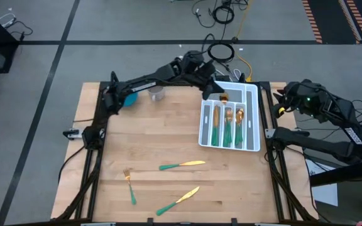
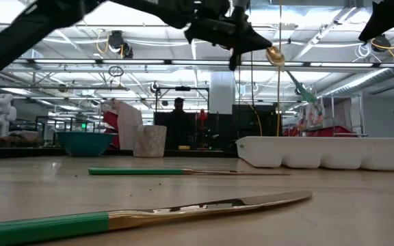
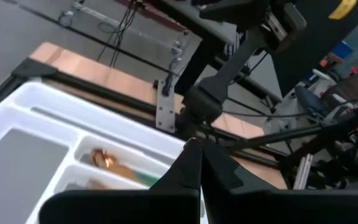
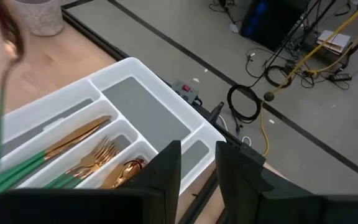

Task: Sort silverware
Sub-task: Put the green spoon into the white cutlery tray

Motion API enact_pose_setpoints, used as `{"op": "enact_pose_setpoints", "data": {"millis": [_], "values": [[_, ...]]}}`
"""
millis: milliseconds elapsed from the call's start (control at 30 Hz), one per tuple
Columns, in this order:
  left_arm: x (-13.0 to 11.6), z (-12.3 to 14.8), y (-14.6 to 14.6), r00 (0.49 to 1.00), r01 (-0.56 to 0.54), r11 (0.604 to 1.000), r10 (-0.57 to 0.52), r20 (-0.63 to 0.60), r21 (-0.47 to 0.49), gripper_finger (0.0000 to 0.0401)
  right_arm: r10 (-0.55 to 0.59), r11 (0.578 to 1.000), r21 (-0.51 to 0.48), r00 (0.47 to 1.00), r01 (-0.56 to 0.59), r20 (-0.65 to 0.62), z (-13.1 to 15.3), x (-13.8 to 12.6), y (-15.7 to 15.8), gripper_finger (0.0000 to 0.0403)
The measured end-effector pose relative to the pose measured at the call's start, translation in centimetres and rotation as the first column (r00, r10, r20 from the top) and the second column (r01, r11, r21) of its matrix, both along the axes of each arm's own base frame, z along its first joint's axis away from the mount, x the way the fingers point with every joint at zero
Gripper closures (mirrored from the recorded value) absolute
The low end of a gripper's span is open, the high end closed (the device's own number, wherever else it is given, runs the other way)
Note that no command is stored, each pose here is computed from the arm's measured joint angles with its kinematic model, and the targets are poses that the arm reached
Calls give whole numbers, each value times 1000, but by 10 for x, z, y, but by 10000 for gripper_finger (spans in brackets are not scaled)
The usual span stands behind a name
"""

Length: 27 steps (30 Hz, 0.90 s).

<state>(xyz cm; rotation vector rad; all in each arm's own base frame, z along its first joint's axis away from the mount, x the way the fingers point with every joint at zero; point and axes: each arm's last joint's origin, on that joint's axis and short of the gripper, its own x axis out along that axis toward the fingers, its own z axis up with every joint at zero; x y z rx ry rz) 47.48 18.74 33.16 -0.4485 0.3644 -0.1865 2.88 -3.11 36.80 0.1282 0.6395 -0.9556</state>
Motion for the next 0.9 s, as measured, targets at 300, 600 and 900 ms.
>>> {"op": "enact_pose_setpoints", "data": {"millis": [300, 600, 900], "values": [[38, -32, 3, 999, 42, 998, -41, 21, -43, 401, 3, 1000, 0, 1000, -3, -10, 0, 0, 0, 312], [63, -55, 2, 986, 53, 991, -32, 161, -123, 401, 9, 1000, 3, 999, -9, -39, -2, -1, 1, 312], [73, -79, 2, 989, 38, 984, -12, 150, -172, 401, 16, 1000, -3, 999, -17, -44, -3, 0, 0, 312]]}}
